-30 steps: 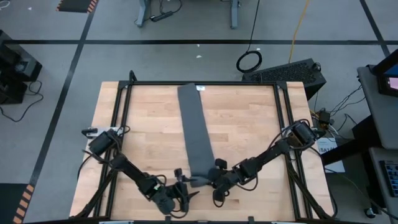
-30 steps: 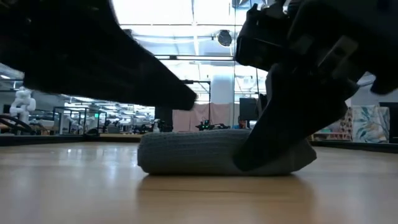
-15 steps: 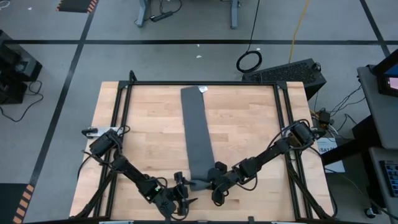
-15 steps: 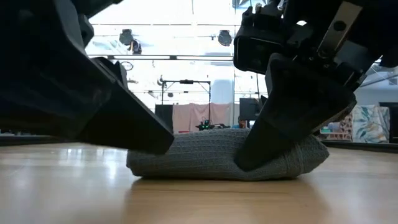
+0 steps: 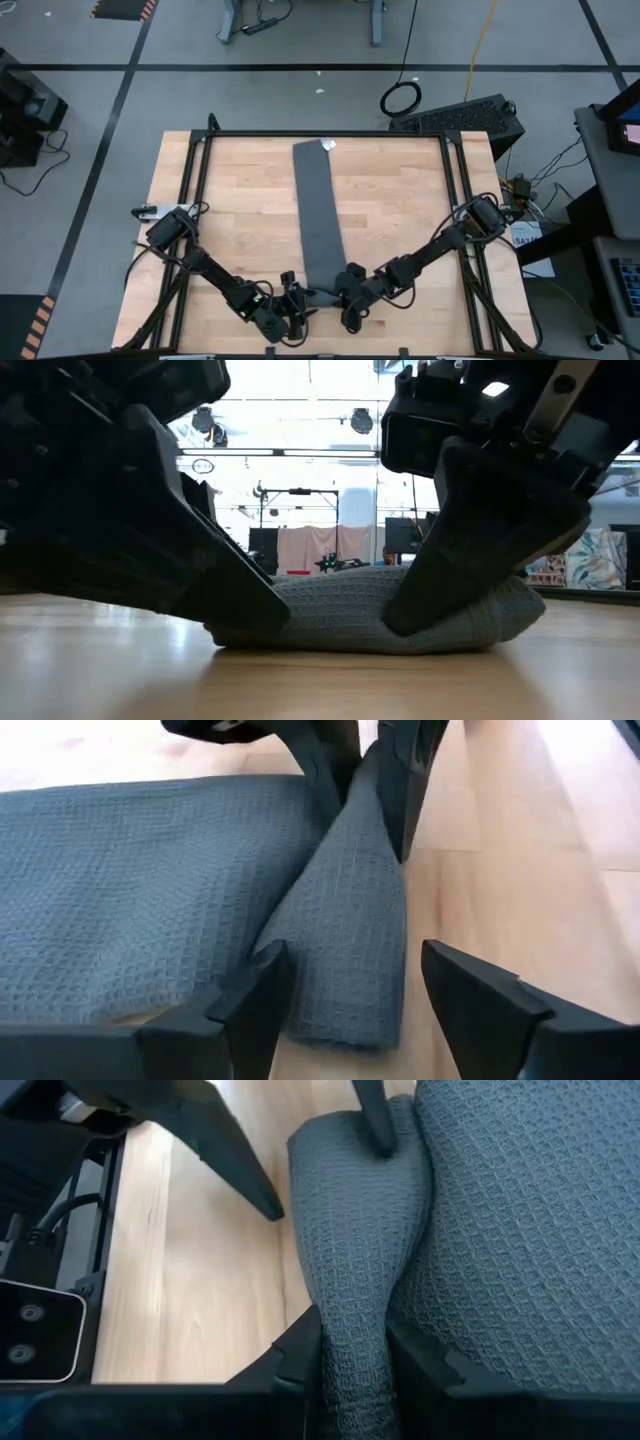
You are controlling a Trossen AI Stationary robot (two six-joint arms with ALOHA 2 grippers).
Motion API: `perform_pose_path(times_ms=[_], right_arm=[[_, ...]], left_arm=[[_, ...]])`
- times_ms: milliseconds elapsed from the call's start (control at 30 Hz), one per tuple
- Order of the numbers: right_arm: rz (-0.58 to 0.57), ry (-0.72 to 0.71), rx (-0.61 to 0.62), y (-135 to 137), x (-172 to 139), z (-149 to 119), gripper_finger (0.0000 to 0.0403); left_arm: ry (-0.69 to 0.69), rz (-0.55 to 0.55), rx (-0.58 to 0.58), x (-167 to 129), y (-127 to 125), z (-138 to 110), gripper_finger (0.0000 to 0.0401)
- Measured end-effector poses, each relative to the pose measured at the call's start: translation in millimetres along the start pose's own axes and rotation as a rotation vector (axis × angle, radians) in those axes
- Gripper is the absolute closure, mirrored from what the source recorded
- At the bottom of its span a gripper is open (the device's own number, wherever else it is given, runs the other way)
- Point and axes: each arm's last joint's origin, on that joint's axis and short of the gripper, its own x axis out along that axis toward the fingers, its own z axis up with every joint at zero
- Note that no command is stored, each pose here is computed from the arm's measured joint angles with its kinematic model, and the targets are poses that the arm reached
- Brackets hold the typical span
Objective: Roll towel into tight, uniform cylinder
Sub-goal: Roll the towel
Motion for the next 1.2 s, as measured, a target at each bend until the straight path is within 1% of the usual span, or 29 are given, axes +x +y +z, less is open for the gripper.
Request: perform_pose_path(times_ms=[133,333,467,567,667,733,800,867,967,1033,1067,1200], right_arm=[[0.007,0.002,-0.007,3.0,-0.6,-2.8,0.033],[0.01,0.003,-0.011,4.6,-1.0,-4.0,0.033],[0.007,-0.001,0.001,4.6,-1.2,-3.8,0.033],[0.007,-0.002,-0.002,4.7,-1.3,-3.6,0.033],[0.005,-0.001,-0.012,4.6,-1.4,-3.6,0.033],[0.004,0.0,-0.014,4.7,-1.4,-3.8,0.033],[0.004,0.0,-0.016,4.7,-1.4,-3.8,0.033],[0.008,-0.001,-0.04,6.1,-1.8,-4.7,0.0327],[0.004,-0.012,-0.113,10.3,-2.9,-8.7,0.0305],[0.014,-0.009,-0.18,15.1,-4.0,-13.3,0.0281],[0.02,-0.006,-0.214,17.7,-5.0,-15.8,0.0267],[0.028,-0.008,-0.317,29.0,-13.1,-24.0,0.0209]], left_arm=[[-0.022,-0.026,0.027,-5.2,-7.0,-0.9,0.0162],[-0.031,0.024,0.056,-4.9,-4.6,-1.5,0.0125],[0.022,-0.045,0.028,1.9,0.4,1.2,0.012],[0.055,-0.091,-0.002,8.5,4.4,2.3,0.0133],[0.062,-0.101,-0.013,10.9,6.4,3.6,0.0161],[0.064,-0.099,-0.036,11.8,7.4,4.2,0.0189],[0.062,-0.103,-0.047,11.9,7.5,5.1,0.0226],[0.074,-0.125,-0.087,11.5,6.9,5.6,0.0268],[0.102,-0.198,-0.147,11.1,4.2,6.7,0.0333],[0.117,-0.255,-0.181,10.8,2.0,8.0,0.0366],[0.128,-0.282,-0.203,10.6,1.0,8.5,0.0372],[0.163,-0.349,-0.286,11.3,-0.1,10.6,0.0372]])
